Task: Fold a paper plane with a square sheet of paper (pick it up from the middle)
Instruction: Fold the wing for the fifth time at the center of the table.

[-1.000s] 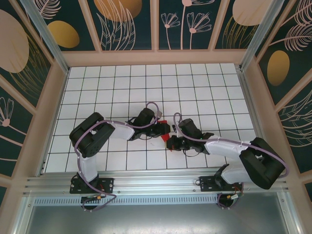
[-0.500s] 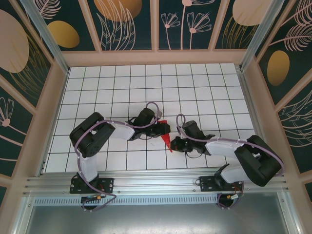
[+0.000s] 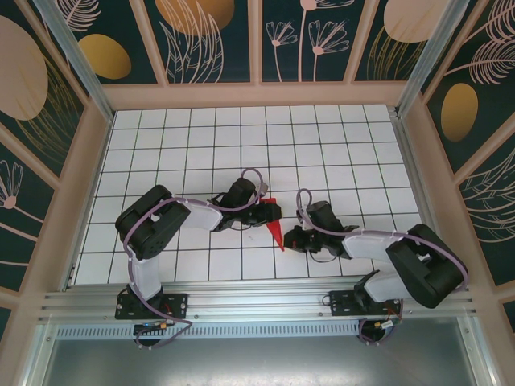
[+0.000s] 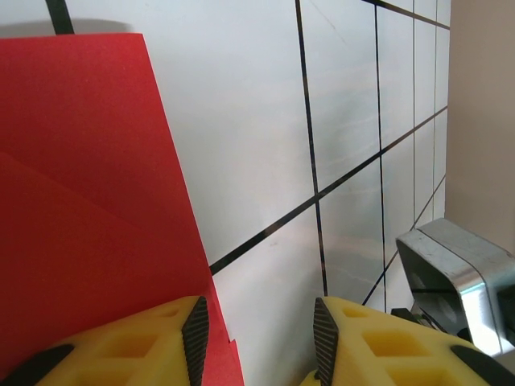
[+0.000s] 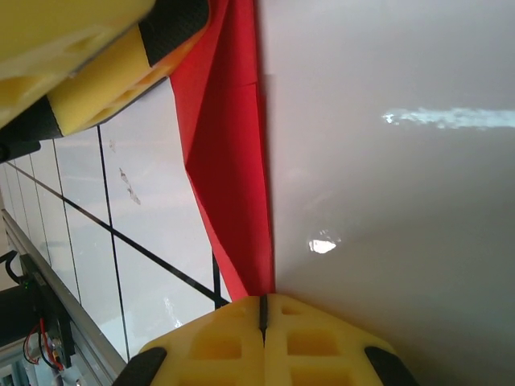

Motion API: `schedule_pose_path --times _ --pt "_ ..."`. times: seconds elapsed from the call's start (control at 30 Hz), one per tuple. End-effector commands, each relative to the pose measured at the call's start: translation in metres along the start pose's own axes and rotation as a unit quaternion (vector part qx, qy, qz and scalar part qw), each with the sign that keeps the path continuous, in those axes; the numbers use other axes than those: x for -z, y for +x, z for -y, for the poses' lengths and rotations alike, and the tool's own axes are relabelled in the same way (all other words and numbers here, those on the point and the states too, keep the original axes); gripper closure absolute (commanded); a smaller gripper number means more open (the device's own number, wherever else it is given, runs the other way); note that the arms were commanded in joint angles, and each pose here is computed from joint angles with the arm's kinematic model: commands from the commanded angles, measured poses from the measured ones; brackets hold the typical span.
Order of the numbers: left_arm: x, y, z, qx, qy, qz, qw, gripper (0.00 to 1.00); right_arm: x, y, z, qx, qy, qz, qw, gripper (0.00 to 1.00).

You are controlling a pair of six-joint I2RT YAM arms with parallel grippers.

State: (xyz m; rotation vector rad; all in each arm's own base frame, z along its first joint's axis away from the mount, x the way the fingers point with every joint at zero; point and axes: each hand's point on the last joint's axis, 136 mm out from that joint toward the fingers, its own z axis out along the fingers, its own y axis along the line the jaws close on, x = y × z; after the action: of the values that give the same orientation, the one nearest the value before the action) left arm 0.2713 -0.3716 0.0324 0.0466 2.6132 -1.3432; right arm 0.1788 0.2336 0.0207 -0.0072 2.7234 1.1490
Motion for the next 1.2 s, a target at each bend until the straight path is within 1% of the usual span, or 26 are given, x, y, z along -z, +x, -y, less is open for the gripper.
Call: schedule_pose_path --times 0.0,0.13,0.37,0.53,0.77,0.87,0.93,1.1,1.17 --pt "-0.004 0.014 -0.044 0.021 -0.07 -0.019 0.997 0.58 0.013 -0.005 -0.014 0.001 -0.005 0.007 1.0 1.0" --pt "-0.004 0.013 -0.043 0.021 -0.07 -0.017 0.997 0.58 0.015 -0.014 -0.039 0.016 -0.034 0.009 0.999 1.0" --pt "-0.005 0.012 -0.041 0.021 -0.067 -0.018 0.997 0.58 -0.006 -0.027 -0.037 0.005 -0.014 0.012 1.0 1.0" --pt "-0.005 0.012 -0.041 0.02 -0.065 -0.019 0.997 0.58 -0.017 -0.027 -0.015 -0.016 0.022 0.012 1.0 1.0" --pt "-0.004 0.013 -0.043 0.02 -0.069 -0.02 0.997 0.58 -0.022 0.004 0.034 -0.064 0.09 -0.03 0.993 1.0" --pt "-0.004 0.014 -0.043 0.02 -0.07 -0.021 0.997 0.58 -0.019 0.011 0.04 -0.068 0.097 -0.036 0.992 1.0" --pt "-0.004 0.014 -0.043 0.019 -0.071 -0.021 0.997 0.58 -0.015 0.011 0.038 -0.066 0.095 -0.031 0.993 1.0" --pt "-0.005 0.013 -0.044 0.019 -0.072 -0.02 0.997 0.58 -0.002 0.001 0.015 -0.045 0.071 -0.016 0.996 1.0" --pt "-0.005 0.013 -0.044 0.019 -0.072 -0.02 0.997 0.58 0.003 -0.003 0.002 -0.034 0.05 -0.011 0.998 1.0"
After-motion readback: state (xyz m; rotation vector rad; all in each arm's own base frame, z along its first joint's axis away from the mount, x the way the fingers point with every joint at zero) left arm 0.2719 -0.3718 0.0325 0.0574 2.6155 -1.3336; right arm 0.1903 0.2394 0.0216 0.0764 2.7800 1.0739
